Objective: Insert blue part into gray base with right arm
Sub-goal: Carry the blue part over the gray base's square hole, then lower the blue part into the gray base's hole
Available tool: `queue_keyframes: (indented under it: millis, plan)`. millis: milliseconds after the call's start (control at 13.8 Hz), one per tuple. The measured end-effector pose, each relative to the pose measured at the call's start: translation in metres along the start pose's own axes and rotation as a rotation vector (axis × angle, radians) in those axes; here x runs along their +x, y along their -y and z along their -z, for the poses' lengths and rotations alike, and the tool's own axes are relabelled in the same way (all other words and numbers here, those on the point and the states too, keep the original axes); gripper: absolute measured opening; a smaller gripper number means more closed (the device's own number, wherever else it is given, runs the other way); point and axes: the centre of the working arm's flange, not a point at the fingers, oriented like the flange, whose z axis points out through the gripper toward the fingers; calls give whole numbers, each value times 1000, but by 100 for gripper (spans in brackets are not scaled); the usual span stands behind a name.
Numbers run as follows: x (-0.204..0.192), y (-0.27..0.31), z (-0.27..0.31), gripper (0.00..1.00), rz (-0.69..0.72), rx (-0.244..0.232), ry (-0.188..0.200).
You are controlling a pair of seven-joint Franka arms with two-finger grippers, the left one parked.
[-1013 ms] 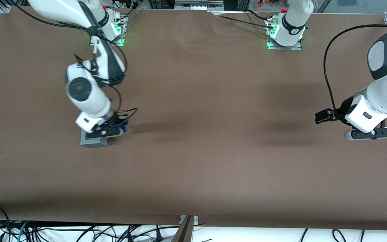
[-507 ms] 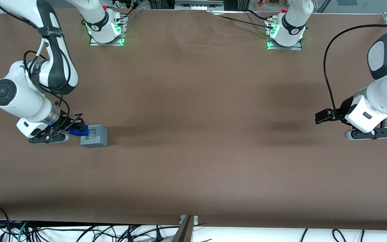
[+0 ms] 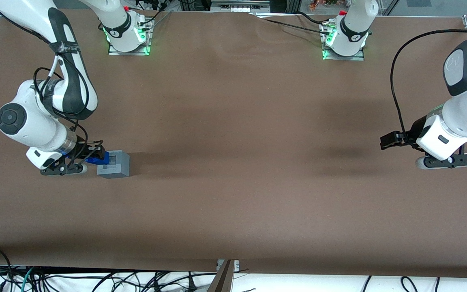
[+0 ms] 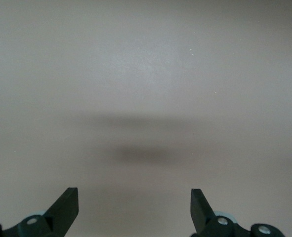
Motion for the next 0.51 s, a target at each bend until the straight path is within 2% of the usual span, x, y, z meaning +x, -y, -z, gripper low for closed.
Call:
queue_keyframes:
  millis: [507]
  plan:
    - [3,15,-12,50,18,7,-10]
